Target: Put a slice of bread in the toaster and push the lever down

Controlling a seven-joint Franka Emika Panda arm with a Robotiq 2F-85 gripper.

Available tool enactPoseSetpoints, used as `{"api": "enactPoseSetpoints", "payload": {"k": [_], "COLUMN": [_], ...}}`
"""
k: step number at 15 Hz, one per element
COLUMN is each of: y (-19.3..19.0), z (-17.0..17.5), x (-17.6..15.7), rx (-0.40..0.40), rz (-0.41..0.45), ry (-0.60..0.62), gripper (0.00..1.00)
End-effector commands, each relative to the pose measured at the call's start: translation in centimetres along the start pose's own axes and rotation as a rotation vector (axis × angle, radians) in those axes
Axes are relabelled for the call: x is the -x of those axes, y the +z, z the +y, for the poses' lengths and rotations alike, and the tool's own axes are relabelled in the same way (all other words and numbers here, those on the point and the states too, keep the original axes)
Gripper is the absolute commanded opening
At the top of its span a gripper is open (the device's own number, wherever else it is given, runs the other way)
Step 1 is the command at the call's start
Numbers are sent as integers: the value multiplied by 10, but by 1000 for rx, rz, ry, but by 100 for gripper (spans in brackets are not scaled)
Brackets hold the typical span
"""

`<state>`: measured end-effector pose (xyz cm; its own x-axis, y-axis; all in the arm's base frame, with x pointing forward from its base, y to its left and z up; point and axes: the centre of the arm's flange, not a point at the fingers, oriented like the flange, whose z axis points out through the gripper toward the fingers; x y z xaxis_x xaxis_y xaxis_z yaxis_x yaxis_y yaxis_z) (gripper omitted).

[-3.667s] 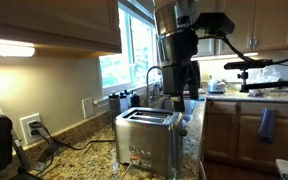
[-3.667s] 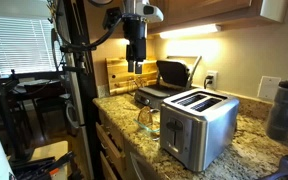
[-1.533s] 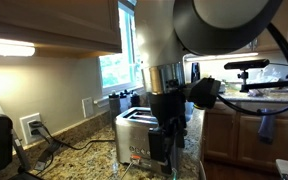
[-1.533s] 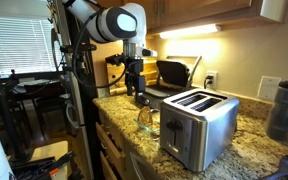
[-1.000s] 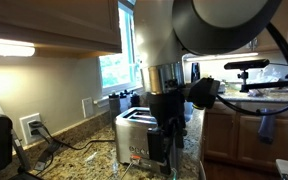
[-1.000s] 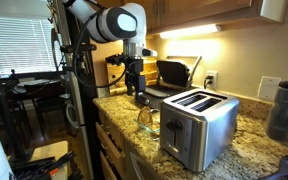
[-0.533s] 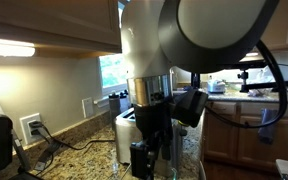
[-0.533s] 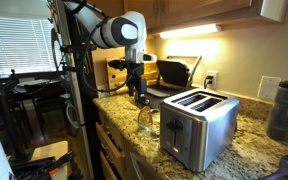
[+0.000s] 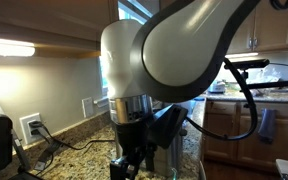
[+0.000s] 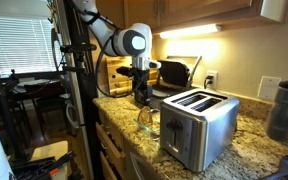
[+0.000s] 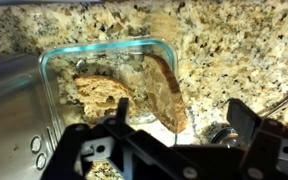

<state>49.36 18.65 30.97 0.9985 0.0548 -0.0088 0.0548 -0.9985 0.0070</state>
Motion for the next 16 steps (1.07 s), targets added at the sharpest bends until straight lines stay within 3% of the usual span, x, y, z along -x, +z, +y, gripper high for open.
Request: {"api": "enactPoseSetpoints", "payload": {"k": [1, 5, 7, 16], "y": [21, 41, 46, 43], "z": [-9, -11, -10, 4], "x": [-20, -28, -32, -44], "rx": [16, 14, 14, 26], "rz": [6, -14, -19, -2], "ry": [4, -3, -6, 18], "gripper": [100, 100, 72, 13]}}
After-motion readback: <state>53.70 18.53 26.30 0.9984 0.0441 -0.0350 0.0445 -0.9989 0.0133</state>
